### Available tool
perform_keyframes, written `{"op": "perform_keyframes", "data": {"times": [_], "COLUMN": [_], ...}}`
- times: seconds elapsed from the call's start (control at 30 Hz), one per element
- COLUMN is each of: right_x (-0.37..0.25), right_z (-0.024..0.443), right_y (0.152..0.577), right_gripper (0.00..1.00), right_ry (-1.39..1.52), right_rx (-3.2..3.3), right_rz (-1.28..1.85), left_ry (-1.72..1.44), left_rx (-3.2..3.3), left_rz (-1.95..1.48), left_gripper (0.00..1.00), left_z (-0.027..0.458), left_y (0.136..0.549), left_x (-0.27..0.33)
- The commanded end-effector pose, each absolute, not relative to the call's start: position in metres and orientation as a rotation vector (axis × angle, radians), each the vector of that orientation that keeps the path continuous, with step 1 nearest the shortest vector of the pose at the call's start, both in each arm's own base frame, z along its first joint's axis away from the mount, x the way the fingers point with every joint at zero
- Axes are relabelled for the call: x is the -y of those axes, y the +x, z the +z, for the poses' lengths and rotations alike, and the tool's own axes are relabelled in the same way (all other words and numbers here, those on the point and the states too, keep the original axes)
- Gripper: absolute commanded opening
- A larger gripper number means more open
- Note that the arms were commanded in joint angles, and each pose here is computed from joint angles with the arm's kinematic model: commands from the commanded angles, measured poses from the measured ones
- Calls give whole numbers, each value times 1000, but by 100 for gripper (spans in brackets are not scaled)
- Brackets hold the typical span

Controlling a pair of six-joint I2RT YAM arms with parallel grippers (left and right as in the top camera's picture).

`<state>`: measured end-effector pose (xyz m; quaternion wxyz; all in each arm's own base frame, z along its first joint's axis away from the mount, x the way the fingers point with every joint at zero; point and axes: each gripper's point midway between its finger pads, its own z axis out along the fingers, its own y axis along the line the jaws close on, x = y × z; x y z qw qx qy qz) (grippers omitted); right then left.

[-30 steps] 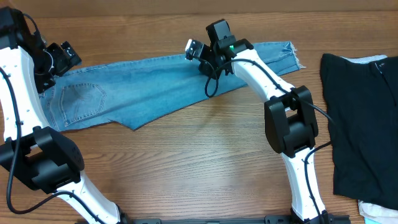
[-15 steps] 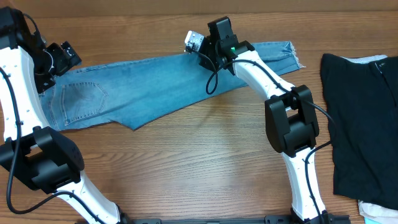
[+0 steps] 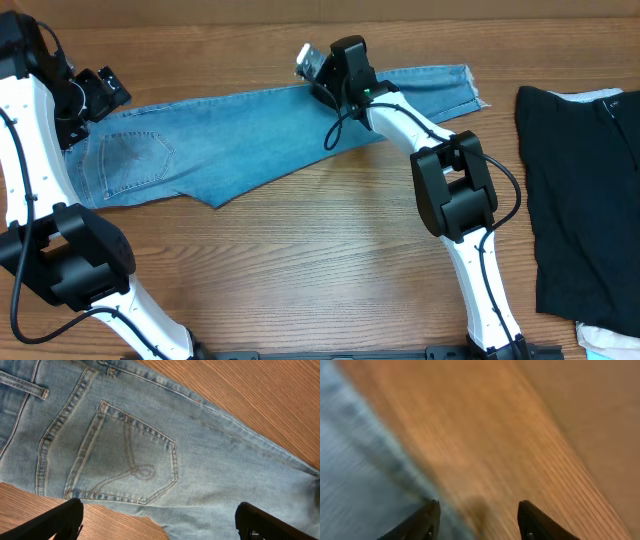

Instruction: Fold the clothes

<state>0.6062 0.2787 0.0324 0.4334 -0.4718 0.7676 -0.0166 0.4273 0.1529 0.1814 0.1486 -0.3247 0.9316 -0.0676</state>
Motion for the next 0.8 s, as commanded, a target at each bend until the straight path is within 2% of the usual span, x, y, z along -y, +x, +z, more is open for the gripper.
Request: {"op": "perform_keyframes", "data": {"times": [0.0, 0.13, 0.23, 0.3, 0.43, 0.5, 0.53, 0.6, 0.67, 0.77], "right_x": [-258, -231, -205, -177, -140, -114, -93, -55, -21, 12], "right_z": [63, 110, 136, 128, 93, 86, 82, 78, 76, 77], "right_y": [620, 611, 587, 575, 537, 527, 523, 519, 515, 519], "right_gripper": [54, 52, 33, 30, 26, 21, 21, 31, 34, 40], "right_ry": [-806, -581, -430, -309, -269, -55, 118, 441, 752, 969], "right_rx": [-2039, -2135, -2266, -2381, -2631, -2712, -2748, -2760, -2753, -2675], "right_rz": [-5, -35, 10, 16, 52, 41, 44, 78, 290, 494], "left_ry": [-951, -951, -951, -951, -951, -950, -951, -950, -951, -951], "left_rx": [-2676, -2676, -2676, -2676, -2676, -2676, -2676, -2676, -2676, -2676], "left_rz": [-185, -185, -185, -185, -185, -185, -185, -185, -185, -185], "left_gripper": [100, 100, 100, 100, 100, 100, 100, 100, 100, 100], "left_z": [181, 181, 181, 181, 181, 181, 181, 181, 181, 181], "left_y": [424, 424, 424, 424, 424, 424, 424, 424, 424, 424], "left_x": [-156, -156, -156, -156, -156, -156, -156, -156, -156, -156]}}
